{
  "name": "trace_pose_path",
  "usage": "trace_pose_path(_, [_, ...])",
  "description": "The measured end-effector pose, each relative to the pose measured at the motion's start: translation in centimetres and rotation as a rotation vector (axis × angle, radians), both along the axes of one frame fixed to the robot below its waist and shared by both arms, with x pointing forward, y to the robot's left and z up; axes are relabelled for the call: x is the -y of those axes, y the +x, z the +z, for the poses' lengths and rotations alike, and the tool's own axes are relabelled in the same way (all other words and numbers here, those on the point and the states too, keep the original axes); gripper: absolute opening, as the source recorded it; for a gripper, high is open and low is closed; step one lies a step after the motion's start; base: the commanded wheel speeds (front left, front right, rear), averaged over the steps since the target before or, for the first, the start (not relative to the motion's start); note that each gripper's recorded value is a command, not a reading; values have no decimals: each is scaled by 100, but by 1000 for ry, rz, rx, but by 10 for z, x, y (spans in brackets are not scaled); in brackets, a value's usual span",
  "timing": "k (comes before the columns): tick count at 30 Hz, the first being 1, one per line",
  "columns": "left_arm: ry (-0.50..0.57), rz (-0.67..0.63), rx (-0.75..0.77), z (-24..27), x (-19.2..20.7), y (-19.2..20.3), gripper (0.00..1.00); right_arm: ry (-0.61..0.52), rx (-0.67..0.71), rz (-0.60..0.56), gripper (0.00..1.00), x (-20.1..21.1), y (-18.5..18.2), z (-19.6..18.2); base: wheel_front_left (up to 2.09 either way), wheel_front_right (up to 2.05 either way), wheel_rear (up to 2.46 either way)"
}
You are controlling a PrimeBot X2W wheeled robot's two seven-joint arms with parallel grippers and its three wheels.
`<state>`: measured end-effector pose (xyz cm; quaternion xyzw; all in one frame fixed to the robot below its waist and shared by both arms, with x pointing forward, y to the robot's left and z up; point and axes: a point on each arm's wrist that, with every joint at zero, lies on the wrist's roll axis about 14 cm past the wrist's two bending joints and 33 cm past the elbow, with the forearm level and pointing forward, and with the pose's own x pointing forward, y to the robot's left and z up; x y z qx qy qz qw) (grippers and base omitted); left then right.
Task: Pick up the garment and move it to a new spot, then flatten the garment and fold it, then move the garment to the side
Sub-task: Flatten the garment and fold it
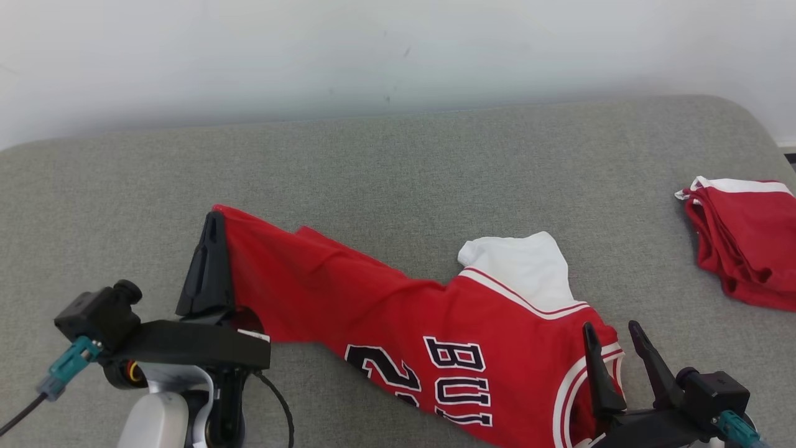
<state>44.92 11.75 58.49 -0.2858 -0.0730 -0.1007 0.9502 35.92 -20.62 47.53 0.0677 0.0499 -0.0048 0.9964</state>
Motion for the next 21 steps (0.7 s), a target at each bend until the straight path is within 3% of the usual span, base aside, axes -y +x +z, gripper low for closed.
trace_pose_path(3, [-15,-3,-20,-6,1,-2,0,0,0,-2,100,1,-1,0,0,0,0])
trace_pose_path(6, [85,18,-130,-40,-6,-3,0,-1,-1,-4,100,1,-2,0,0,0,0])
trace_pose_path(8, [90,22,-206,-62,-9,-10,0,-1,1,-12,100,3,-3,1,0,0,0])
trace_pose_path(12, [52,24,-363,-104,-16,-34,0,-7,-4,-39,100,13,-6,0,0,0,0])
trace_pose_path(16, [84,45,-534,-147,-37,-67,0,-10,-17,-54,100,18,-7,-4,0,0,0])
trace_pose_path(21, [130,119,-609,-168,-62,-84,0,-9,-16,-25,100,10,1,-5,0,0,0])
